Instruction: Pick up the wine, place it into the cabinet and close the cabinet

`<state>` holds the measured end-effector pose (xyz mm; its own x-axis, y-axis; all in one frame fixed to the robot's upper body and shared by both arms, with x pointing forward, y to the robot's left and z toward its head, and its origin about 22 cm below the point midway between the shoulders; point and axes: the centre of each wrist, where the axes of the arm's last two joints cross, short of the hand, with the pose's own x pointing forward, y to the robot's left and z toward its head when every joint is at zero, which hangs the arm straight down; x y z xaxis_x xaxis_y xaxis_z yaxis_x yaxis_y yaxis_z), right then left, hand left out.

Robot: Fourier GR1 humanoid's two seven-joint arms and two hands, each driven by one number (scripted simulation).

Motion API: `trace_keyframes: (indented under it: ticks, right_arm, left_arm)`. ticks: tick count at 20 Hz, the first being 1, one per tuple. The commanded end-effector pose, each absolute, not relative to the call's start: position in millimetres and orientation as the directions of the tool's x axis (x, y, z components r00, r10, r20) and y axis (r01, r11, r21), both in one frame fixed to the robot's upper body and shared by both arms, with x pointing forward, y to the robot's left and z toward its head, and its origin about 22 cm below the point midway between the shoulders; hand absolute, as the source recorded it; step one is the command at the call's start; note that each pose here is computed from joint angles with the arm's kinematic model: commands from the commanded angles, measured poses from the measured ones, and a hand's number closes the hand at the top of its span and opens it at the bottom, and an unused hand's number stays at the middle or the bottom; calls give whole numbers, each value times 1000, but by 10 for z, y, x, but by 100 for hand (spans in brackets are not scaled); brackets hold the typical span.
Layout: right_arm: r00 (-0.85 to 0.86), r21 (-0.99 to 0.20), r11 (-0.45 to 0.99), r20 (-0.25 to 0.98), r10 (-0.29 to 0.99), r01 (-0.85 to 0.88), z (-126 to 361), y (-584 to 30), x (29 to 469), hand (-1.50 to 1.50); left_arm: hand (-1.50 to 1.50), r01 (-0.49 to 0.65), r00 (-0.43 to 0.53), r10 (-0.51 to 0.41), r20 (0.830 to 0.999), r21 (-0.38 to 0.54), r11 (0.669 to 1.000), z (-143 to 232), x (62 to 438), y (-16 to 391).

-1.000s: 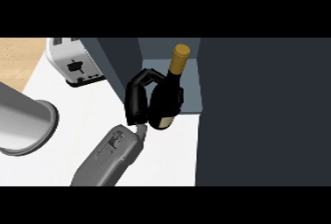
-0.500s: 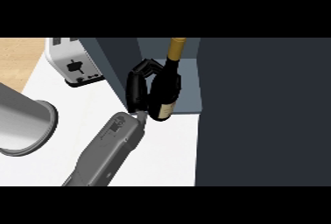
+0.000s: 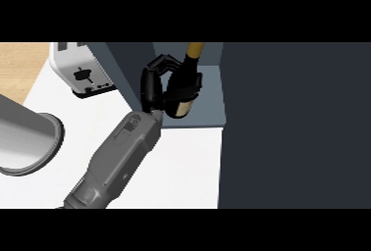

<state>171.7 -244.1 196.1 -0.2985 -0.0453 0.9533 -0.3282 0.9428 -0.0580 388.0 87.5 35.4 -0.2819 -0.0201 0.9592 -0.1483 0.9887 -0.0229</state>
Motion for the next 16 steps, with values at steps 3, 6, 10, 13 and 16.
trace_keyframes:
  ticks: [3, 6, 10, 13, 16]
  right_arm:
    - [-351, -59, 938, 934, -69, -343, 2084, -2455, 1602, -150]
    - [-353, -56, 935, 932, -77, -351, 2051, -2517, 1537, -150]
    - [-358, -61, 931, 930, -78, -361, 2091, -2397, 1378, -150]
    - [-342, -74, 933, 938, -56, -353, 1959, -2413, 1495, -150]
    - [-357, -59, 929, 931, -80, -365, 2041, -2397, 1472, -150]
  left_arm:
    - [150, -199, -360, -83, 929, 10, 980, 399, 4095, 907]
    - [150, -230, -349, -99, 932, 18, 973, 393, 4141, 920]
    - [150, -236, -350, -100, 931, 15, 972, 610, 4283, 895]
    - [150, -221, -320, -65, 945, -7, 975, 494, 4314, 1145]
    - [150, -260, -287, -25, 958, -52, 964, 541, 4323, 938]
